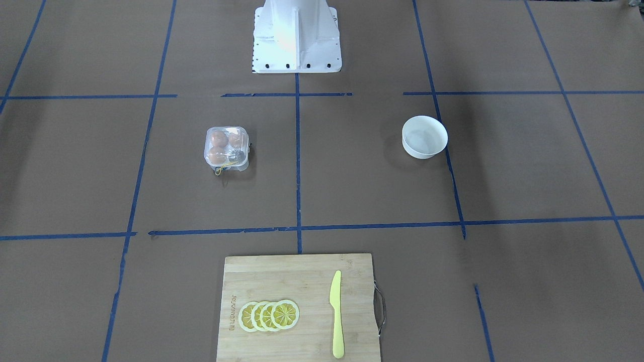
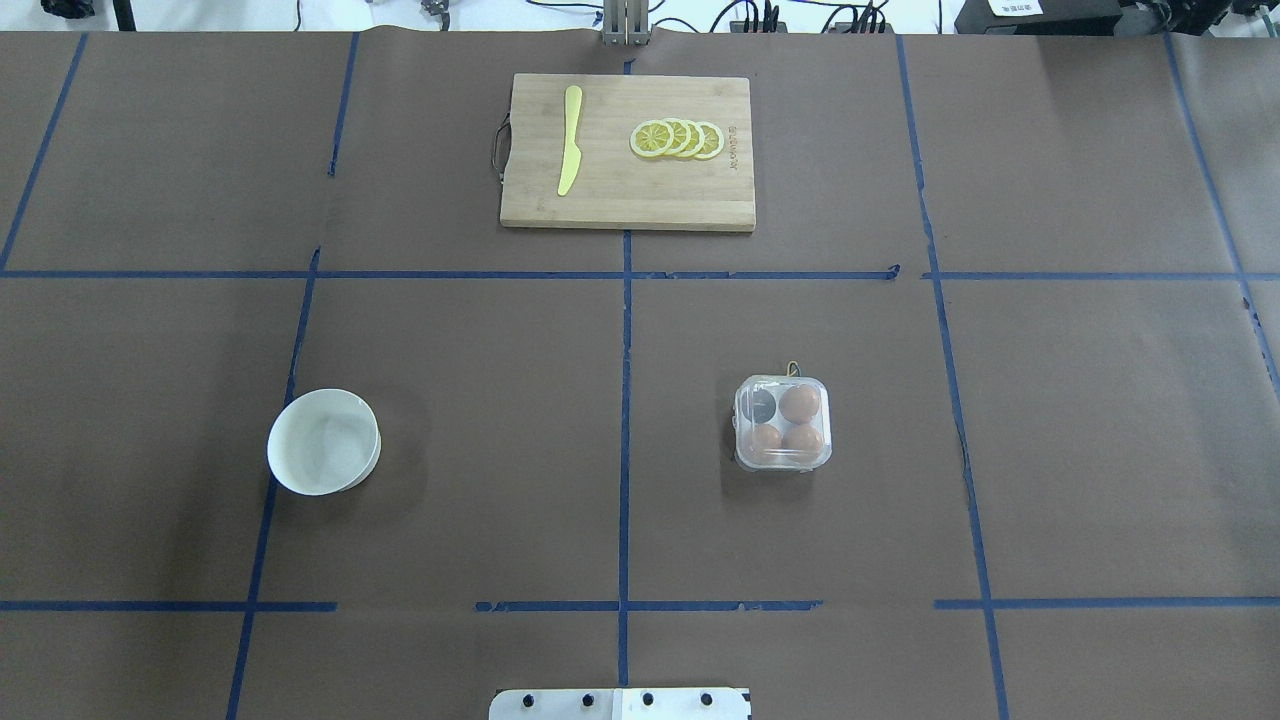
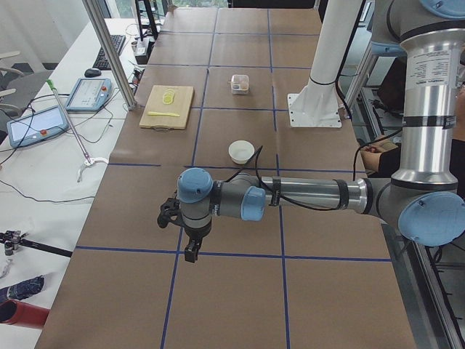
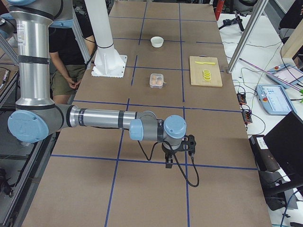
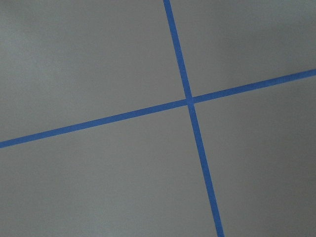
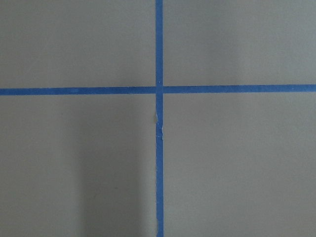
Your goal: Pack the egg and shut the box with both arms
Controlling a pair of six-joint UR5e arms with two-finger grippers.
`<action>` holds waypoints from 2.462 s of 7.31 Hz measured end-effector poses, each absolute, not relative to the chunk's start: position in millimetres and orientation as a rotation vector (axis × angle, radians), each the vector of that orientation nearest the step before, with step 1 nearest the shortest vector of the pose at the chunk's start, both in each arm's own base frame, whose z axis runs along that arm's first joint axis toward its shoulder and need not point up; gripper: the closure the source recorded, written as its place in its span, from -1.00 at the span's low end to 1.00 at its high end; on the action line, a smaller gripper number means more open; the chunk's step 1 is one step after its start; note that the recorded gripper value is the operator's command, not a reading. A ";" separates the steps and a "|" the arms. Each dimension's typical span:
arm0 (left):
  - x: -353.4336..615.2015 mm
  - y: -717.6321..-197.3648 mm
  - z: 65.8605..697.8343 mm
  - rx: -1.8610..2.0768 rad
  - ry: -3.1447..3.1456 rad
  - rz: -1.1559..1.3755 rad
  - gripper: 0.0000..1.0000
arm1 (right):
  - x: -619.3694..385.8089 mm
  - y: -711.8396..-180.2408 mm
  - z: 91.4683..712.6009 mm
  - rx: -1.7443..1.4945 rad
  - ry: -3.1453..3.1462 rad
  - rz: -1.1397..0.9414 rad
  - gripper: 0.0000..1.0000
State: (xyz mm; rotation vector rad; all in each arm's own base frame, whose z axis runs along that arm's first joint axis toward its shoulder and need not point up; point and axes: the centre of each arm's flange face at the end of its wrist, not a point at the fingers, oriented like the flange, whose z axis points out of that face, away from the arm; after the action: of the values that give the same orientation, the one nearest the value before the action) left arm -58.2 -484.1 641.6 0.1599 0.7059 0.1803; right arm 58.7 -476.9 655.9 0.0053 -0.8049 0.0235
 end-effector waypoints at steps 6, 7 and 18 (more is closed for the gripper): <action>-58.1 -484.6 636.8 0.129 0.714 0.075 -1.00 | 62.1 -474.0 626.6 -0.010 -0.804 0.043 -1.00; -58.1 -484.7 635.9 0.125 0.715 0.057 -1.00 | 62.2 -473.9 626.6 -0.011 -0.804 0.044 -1.00; -58.0 -484.7 638.5 0.119 0.716 0.046 -1.00 | 62.3 -471.8 631.7 -0.019 -0.802 0.046 -1.00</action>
State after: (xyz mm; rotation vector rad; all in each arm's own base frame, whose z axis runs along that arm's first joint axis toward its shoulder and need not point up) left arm -58.0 -484.7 638.5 0.1187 0.7159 0.0464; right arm 62.3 -471.8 631.7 -0.0190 -0.8023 0.0462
